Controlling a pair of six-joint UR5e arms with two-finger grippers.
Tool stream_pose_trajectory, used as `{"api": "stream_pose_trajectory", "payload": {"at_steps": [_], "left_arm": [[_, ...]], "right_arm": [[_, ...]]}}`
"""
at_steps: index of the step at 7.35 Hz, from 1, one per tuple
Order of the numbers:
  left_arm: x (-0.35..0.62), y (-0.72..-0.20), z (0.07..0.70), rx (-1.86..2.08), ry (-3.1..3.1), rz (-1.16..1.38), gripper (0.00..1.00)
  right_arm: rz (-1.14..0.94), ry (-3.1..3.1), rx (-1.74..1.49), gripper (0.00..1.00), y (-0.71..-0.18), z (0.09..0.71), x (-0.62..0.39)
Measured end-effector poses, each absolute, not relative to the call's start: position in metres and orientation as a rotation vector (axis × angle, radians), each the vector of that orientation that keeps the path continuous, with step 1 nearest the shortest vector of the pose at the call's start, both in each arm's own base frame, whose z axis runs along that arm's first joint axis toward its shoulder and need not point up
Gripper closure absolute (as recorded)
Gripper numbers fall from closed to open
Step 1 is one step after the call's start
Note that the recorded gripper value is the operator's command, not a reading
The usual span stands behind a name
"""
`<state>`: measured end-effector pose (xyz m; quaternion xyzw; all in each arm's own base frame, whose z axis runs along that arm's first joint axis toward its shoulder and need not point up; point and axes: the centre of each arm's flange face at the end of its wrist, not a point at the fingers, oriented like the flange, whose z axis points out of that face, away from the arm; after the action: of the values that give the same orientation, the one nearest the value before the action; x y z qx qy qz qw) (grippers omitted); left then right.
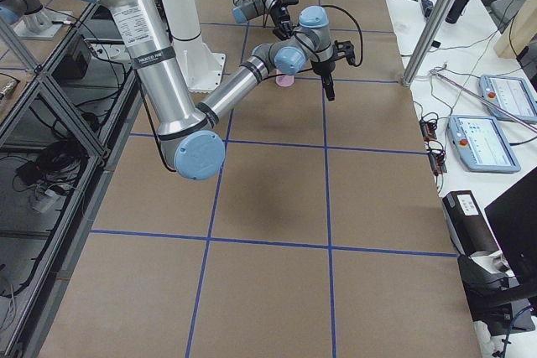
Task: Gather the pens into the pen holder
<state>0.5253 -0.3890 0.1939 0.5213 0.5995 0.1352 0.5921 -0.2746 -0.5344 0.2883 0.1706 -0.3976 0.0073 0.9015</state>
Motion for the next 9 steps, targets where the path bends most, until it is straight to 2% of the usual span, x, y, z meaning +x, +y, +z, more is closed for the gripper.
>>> {"api": "stream_pose_trajectory", "payload": {"at_steps": [1,2,6,9], "left_arm": [[0.529,-0.391,0.196,1.212,1.389,0.315,0.15],[0.533,-0.392,0.197,1.211,1.382,0.312,0.0],[0.533,-0.393,0.194,1.209,1.386,0.294,0.0],[0.494,-0.414,0.175,1.106,1.277,0.363,0.0]], "right_arm": [[0.015,-0.822,0.353,0.0,-0.534,0.288,-0.275],[0.015,-0.823,0.354,0.0,-0.534,0.288,-0.275],[-0.032,-0.826,0.356,0.0,-0.544,0.295,-0.249],[-0.155,-0.813,0.339,0.0,-0.556,0.363,-0.153]]}}
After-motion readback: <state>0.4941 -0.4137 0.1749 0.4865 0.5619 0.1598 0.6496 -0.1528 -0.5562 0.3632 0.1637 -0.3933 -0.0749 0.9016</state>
